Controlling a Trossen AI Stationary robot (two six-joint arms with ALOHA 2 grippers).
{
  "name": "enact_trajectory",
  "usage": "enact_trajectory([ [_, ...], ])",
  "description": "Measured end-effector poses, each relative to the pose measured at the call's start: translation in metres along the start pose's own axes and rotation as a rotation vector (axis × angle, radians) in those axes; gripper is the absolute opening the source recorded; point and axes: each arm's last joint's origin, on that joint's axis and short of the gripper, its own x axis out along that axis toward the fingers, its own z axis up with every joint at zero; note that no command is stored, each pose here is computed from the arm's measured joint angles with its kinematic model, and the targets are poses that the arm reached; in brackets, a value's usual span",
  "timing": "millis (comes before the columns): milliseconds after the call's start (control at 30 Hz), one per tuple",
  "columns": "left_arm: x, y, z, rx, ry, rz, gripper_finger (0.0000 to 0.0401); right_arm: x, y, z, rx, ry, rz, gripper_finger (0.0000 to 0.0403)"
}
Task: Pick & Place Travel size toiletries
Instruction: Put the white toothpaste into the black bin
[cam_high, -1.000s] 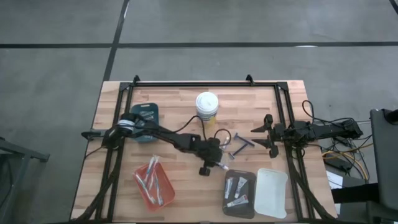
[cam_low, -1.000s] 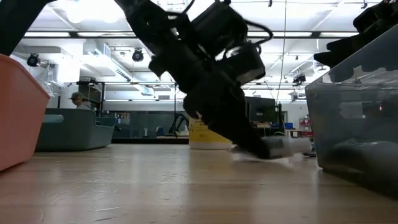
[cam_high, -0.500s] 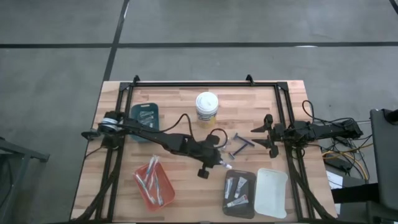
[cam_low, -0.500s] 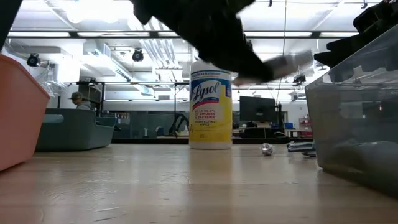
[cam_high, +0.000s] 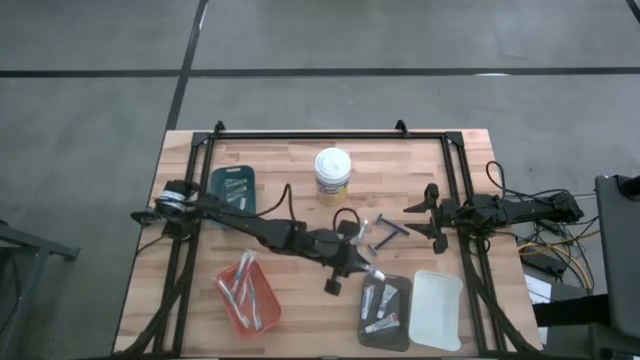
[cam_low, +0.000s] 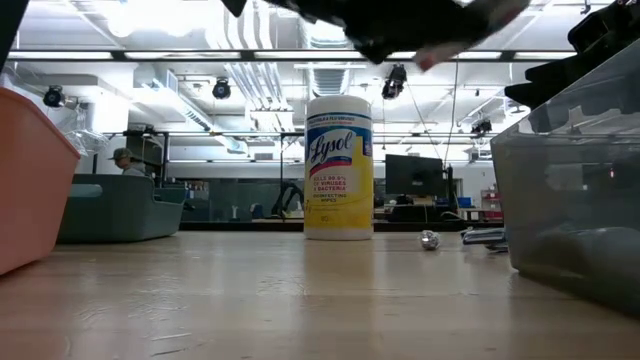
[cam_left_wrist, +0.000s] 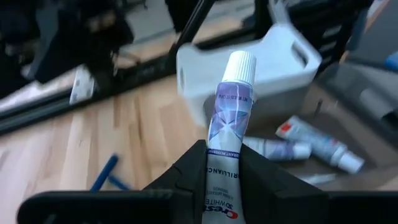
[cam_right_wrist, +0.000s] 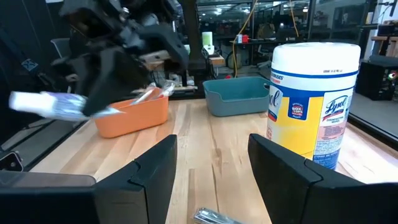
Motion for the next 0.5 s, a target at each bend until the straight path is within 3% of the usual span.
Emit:
enact_trajectory([
  [233,0.016,-0.017,0.000,0.010,-0.103,-0.019,0.0076,0.000,0.000,0.000,0.000,0.000,0.000,0.0196],
  [500,0.054,-0.030,0.000,0.046,-0.070,-0.045,0.0076,0.000,0.000,0.000,-0.001,0.000,-0.001,0.0196],
])
